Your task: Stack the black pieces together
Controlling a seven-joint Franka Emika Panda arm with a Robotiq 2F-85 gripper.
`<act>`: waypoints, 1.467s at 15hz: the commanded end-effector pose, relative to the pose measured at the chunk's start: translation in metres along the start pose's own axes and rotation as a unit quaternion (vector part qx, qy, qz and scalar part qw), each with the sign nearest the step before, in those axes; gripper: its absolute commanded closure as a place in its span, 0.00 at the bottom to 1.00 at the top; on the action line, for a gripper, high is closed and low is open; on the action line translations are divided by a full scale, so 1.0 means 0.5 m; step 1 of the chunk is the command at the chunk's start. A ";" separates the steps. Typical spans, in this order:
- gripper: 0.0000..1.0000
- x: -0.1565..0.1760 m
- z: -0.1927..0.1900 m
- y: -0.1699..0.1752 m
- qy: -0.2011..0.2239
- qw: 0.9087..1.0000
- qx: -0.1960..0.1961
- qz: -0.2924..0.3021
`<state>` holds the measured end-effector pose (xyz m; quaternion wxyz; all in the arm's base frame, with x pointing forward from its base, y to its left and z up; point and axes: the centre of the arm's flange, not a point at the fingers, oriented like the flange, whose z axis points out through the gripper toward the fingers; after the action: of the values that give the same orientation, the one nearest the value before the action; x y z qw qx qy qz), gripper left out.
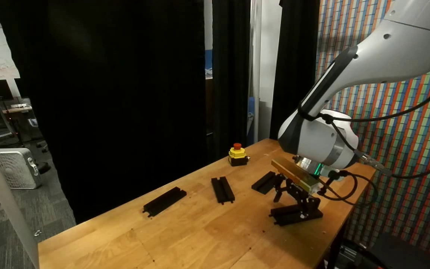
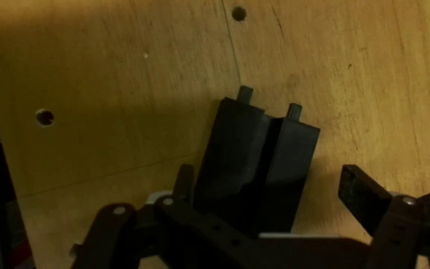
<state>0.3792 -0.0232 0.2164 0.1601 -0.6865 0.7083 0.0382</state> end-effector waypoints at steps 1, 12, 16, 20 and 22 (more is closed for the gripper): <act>0.00 0.011 0.007 0.029 -0.010 1.000 0.025 -0.002; 0.00 0.000 -0.007 0.025 -0.057 0.995 -0.039 0.068; 0.00 -0.004 -0.016 0.008 -0.046 0.996 -0.020 0.079; 0.00 0.000 -0.018 0.006 -0.048 0.997 0.002 0.067; 0.00 0.004 -0.018 0.005 -0.043 0.997 0.009 0.070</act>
<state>0.3781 -0.0247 0.2144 0.1783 -0.6327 0.7478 0.0937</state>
